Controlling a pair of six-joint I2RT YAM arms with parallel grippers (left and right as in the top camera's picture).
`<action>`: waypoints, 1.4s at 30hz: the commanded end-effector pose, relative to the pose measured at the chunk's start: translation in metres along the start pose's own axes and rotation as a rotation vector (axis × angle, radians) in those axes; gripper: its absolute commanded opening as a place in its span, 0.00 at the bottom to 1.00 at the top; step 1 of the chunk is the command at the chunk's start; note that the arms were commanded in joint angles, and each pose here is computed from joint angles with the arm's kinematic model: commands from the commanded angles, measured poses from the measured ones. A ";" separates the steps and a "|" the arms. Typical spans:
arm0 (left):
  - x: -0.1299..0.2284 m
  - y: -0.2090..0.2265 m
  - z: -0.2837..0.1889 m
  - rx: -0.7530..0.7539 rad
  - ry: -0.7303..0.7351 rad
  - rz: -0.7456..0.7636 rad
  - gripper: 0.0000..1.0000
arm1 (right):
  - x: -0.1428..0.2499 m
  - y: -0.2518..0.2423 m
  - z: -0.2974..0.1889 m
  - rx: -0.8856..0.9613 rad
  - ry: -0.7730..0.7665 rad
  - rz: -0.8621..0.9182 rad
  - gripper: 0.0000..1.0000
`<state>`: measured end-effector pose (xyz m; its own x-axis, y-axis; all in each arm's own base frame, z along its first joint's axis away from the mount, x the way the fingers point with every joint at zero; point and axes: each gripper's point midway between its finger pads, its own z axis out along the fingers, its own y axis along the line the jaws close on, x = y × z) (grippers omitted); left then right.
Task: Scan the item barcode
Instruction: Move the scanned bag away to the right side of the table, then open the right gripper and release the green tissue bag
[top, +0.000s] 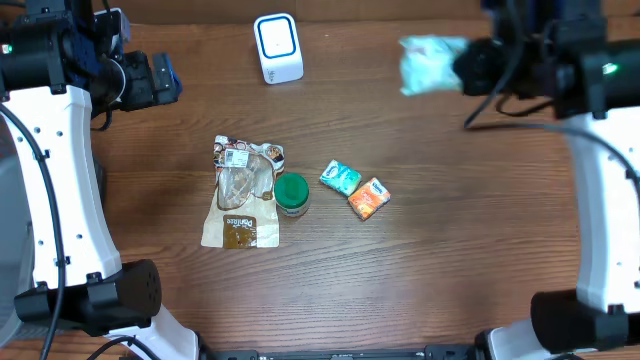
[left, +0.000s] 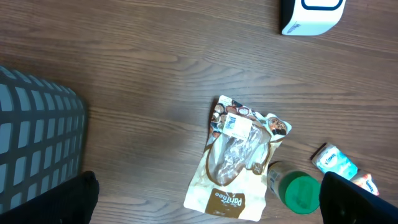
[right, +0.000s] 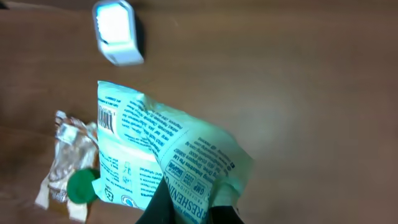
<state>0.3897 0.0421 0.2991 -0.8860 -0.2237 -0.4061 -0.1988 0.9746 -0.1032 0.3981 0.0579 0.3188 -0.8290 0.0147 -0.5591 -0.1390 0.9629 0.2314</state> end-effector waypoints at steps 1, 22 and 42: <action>0.000 0.000 0.002 0.003 0.006 0.011 1.00 | 0.018 -0.029 0.017 -0.033 0.079 0.171 0.04; 0.000 0.000 0.002 0.003 0.006 0.011 1.00 | 0.163 -0.185 0.154 0.105 0.104 0.867 0.04; 0.000 0.000 0.002 0.003 0.006 0.011 0.99 | 0.187 -0.197 0.161 0.197 0.121 0.888 0.53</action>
<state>0.3896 0.0421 0.2991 -0.8862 -0.2237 -0.4058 -0.1988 0.9746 -0.1032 0.3574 -0.0838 0.0367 -0.6232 0.7715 -0.1283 0.6797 0.6155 0.3990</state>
